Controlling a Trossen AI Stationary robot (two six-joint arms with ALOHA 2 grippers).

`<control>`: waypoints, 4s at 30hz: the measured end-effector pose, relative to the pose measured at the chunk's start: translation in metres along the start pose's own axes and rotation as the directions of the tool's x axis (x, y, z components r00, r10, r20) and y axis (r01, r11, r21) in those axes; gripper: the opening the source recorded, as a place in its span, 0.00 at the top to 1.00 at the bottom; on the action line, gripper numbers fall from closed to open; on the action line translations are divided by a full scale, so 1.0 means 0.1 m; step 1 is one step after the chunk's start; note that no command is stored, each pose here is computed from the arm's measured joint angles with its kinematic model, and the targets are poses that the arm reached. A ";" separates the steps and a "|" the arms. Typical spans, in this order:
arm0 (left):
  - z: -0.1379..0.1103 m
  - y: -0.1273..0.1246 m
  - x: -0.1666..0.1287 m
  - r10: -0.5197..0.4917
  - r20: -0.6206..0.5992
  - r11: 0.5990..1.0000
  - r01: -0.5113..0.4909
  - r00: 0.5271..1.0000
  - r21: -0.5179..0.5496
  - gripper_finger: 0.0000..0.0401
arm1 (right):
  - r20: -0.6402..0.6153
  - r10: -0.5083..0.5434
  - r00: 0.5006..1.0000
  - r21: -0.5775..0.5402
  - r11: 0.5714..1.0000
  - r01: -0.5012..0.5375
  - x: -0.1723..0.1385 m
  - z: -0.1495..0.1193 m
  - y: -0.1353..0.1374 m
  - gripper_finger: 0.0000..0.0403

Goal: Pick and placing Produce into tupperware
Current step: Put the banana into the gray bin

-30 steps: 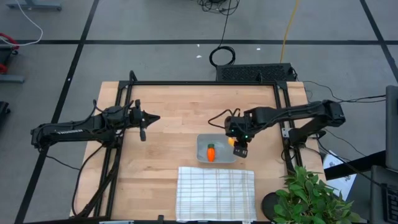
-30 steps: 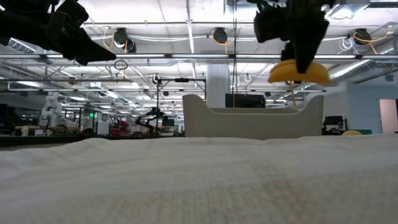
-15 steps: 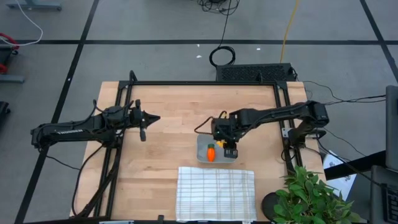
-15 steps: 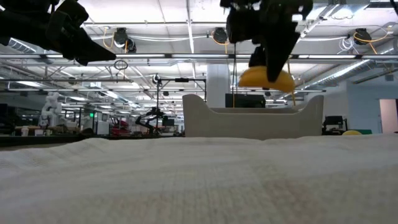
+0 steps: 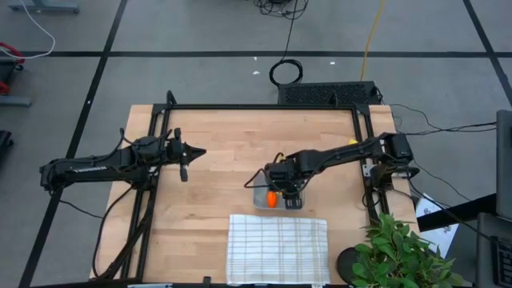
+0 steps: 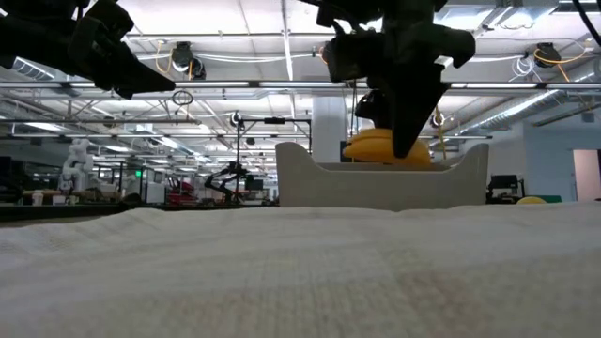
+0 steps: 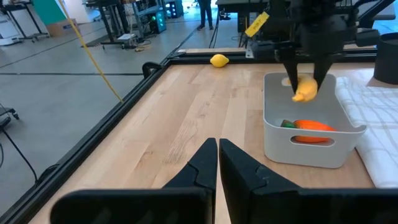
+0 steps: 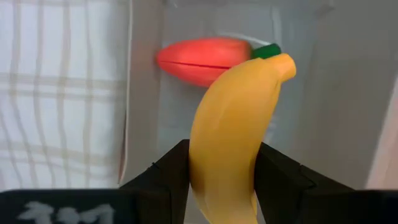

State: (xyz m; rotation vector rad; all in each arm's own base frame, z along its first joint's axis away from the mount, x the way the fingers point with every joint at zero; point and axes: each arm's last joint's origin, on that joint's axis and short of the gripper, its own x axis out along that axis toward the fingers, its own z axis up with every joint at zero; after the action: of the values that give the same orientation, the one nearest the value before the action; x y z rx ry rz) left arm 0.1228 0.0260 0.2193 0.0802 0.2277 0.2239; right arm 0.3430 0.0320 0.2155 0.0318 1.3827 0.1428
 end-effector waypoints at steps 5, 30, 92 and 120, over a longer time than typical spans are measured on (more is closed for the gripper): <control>0.00 0.00 0.00 -0.001 0.000 1.000 0.001 1.000 0.000 0.95 | 0.028 0.005 1.000 -0.031 1.000 -0.004 0.01 0.03 0.07 0.66; -0.01 0.00 0.00 -0.009 -0.006 1.000 0.009 1.000 0.001 0.95 | -0.037 -0.018 0.999 -0.282 0.959 0.007 0.18 -0.02 0.19 0.66; -0.01 0.00 0.00 -0.010 -0.006 1.000 0.010 1.000 -0.002 0.95 | 0.024 0.091 0.996 -0.325 0.942 -0.079 0.55 -0.18 0.09 0.65; -0.01 0.00 0.00 -0.011 -0.006 1.000 0.011 1.000 -0.005 0.95 | 0.069 0.054 0.996 -0.294 0.955 -0.032 0.64 -0.22 0.10 0.65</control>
State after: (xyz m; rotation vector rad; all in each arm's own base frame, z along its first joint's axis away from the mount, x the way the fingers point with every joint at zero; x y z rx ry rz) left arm 0.1228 0.0257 0.2186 0.0736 0.2336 0.2142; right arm 0.3323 0.0480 0.1502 -0.1785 1.2734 0.3783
